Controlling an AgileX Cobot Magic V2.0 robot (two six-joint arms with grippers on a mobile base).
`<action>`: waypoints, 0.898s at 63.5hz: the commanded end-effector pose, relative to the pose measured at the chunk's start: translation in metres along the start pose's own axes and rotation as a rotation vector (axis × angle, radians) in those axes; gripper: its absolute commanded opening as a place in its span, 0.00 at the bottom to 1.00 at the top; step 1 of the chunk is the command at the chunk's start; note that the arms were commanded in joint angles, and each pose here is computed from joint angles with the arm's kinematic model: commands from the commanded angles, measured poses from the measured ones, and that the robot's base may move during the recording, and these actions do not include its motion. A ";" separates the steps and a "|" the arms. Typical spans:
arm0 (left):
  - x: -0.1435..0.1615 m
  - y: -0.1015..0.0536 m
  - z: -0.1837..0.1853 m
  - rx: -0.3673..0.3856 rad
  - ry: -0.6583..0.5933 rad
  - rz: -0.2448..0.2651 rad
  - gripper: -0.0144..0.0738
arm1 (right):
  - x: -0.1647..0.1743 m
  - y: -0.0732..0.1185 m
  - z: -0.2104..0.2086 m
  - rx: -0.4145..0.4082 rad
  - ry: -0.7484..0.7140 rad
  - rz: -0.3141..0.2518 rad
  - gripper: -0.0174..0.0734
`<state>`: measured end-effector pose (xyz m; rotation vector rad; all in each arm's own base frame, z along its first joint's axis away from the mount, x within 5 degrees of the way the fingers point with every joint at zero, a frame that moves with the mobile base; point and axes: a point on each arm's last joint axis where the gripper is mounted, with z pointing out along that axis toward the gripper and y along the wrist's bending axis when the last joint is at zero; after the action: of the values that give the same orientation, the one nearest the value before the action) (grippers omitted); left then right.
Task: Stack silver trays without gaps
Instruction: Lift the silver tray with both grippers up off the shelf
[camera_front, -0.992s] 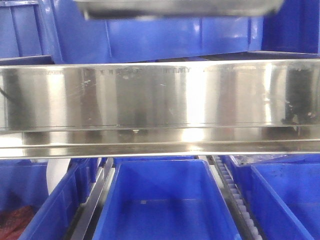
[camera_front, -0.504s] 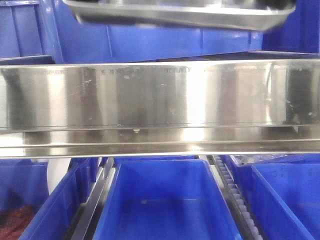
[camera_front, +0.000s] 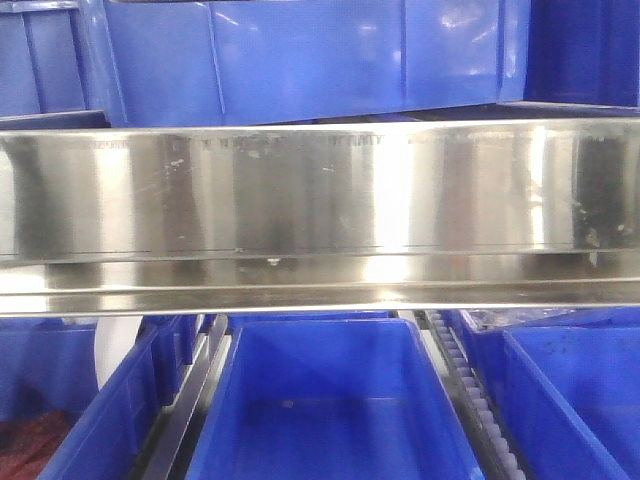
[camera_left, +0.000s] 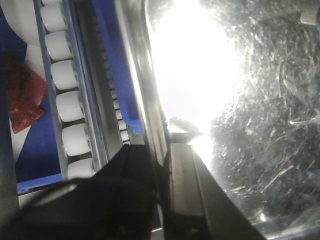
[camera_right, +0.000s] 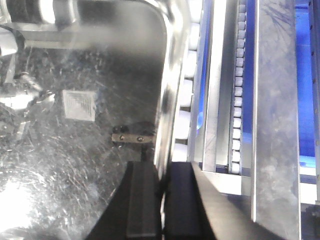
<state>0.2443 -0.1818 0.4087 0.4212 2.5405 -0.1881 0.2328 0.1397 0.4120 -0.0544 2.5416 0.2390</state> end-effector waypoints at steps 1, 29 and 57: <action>0.006 -0.001 -0.014 -0.011 0.022 0.026 0.12 | -0.012 0.002 -0.023 -0.070 -0.159 -0.018 0.25; 0.003 -0.004 0.003 -0.023 0.065 0.024 0.12 | -0.012 0.003 -0.013 -0.041 -0.130 -0.027 0.25; 0.003 -0.004 0.003 -0.022 0.062 0.024 0.12 | -0.012 0.003 -0.013 -0.041 -0.131 -0.027 0.25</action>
<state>0.2555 -0.1922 0.3912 0.4024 2.5902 -0.1670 0.2378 0.1413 0.4062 -0.0605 2.5602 0.1995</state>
